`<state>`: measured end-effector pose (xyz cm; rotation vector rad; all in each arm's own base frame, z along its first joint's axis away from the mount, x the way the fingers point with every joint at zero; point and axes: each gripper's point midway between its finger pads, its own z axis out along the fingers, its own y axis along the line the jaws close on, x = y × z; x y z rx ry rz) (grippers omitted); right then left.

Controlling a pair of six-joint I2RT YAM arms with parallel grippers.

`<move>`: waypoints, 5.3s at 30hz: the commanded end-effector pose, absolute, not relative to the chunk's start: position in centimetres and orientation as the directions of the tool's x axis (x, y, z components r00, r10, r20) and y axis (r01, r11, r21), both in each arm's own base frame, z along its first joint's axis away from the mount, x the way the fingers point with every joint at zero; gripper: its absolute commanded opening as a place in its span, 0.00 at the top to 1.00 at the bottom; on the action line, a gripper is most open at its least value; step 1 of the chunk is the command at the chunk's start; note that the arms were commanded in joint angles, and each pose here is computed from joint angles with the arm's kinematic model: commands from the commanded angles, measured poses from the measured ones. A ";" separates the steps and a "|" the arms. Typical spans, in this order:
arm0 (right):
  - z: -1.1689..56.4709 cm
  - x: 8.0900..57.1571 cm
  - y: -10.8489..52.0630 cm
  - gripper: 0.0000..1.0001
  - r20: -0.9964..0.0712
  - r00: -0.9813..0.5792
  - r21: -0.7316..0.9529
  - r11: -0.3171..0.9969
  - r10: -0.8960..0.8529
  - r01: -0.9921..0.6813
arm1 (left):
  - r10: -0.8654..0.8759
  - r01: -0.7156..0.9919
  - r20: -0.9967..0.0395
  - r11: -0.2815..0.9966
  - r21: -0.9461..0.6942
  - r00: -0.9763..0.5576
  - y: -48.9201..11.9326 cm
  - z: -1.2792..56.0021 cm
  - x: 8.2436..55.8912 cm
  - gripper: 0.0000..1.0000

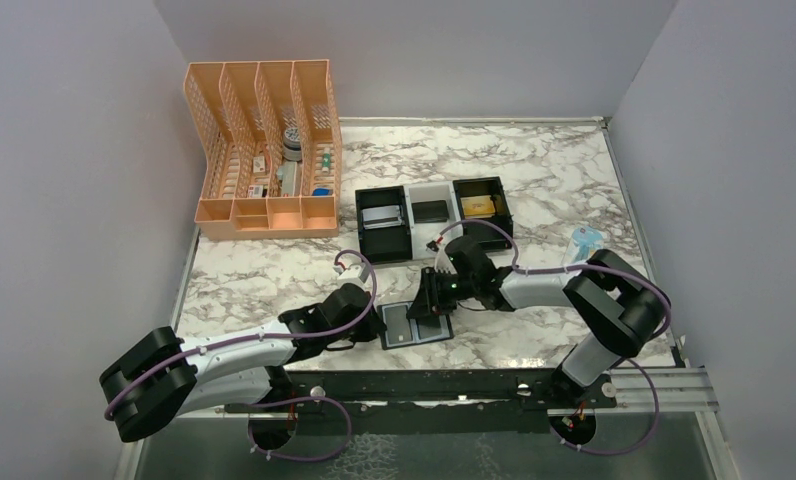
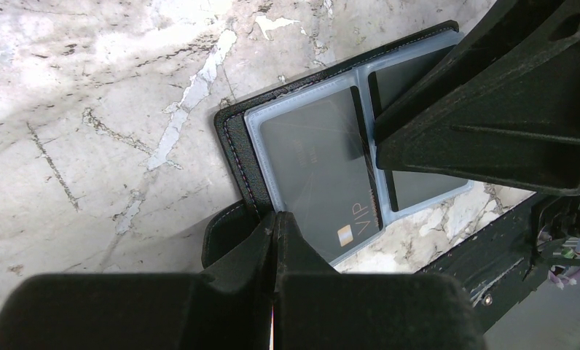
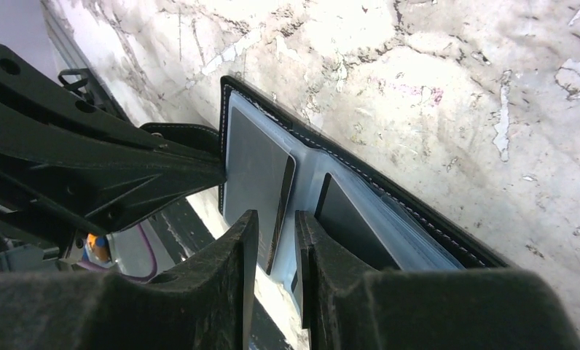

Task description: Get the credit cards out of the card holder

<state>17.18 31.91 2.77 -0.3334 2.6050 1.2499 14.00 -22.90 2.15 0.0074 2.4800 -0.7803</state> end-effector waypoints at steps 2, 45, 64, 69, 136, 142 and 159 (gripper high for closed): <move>0.3 17.5 30.7 0.73 -0.329 -0.937 0.612 0.729 -0.119 -0.308 | -0.130 0.150 -0.485 0.855 -0.497 -0.865 -22.0 1.1 13.4 1.00; 5.4 14.2 32.7 0.96 -0.225 -0.964 0.876 0.403 -0.142 -0.264 | -0.170 0.111 -0.486 0.861 -0.497 -0.857 -21.4 0.7 13.3 1.00; 3.3 15.4 29.3 0.99 -0.182 -0.969 0.832 0.500 -0.166 -0.242 | -0.186 0.109 -0.496 0.855 -0.507 -0.848 -21.4 1.1 13.6 1.00; 3.1 15.6 29.5 0.99 -0.175 -0.972 0.839 0.492 -0.160 -0.232 | -0.178 0.118 -0.494 0.851 -0.511 -0.851 -21.7 1.3 13.6 1.00; 2.6 17.1 30.1 0.97 -0.193 -0.979 0.844 0.499 -0.063 -0.198 | -0.100 0.207 -0.484 0.816 -0.539 -0.869 -27.0 2.4 14.0 0.97; 2.6 16.9 30.0 0.93 -0.193 -0.979 0.846 0.496 -0.060 -0.197 | -0.092 0.199 -0.475 0.826 -0.528 -0.875 -26.7 1.7 13.7 1.00; 2.4 17.2 29.1 0.66 -0.249 -0.967 0.790 0.567 -0.050 -0.233 | -0.150 0.183 -0.518 0.825 -0.536 -0.842 -25.3 2.6 14.0 1.00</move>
